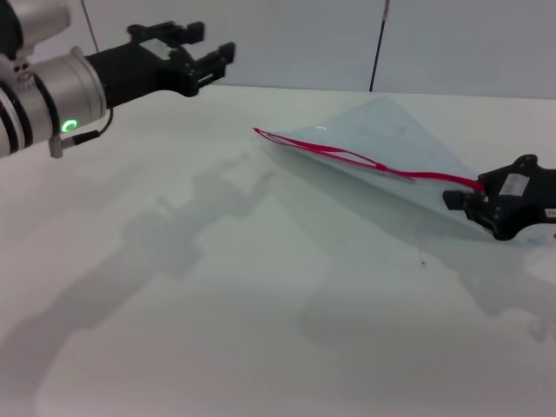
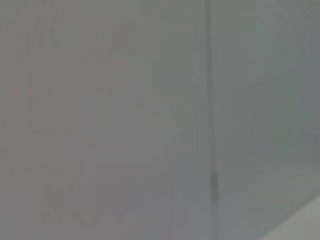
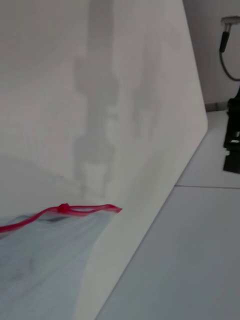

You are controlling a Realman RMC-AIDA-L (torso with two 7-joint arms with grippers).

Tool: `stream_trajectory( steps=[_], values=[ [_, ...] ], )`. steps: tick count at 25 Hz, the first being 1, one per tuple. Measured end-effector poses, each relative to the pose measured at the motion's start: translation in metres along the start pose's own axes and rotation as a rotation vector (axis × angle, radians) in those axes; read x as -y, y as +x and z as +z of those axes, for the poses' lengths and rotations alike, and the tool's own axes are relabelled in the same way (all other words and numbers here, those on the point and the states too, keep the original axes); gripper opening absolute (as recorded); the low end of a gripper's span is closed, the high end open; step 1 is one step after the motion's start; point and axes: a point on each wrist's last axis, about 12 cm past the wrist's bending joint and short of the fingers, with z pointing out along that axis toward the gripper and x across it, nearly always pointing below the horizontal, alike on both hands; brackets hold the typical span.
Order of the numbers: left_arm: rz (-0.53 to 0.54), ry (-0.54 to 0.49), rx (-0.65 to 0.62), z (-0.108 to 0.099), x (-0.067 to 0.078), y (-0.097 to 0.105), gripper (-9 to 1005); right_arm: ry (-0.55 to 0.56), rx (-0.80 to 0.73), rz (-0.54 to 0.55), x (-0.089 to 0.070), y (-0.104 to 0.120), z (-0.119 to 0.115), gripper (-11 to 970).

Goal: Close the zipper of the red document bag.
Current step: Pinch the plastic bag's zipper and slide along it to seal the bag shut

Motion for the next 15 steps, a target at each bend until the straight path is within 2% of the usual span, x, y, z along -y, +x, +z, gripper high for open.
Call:
stream_trajectory(
  steps=[4, 10, 15],
  values=[
    [0.049, 0.086, -0.033, 0.003, 0.0, -0.01, 538, 0.003, 0.009, -0.012, -0.001, -0.008, -0.005, 50],
    [0.217, 0.209, -0.116, 0.008, 0.008, -0.023, 539, -0.006, 0.02, -0.048, -0.005, -0.022, -0.014, 49],
    [0.266, 0.31, -0.128, 0.013, 0.013, -0.042, 540, 0.0, 0.024, -0.065, -0.007, -0.028, -0.02, 48]
  ],
)
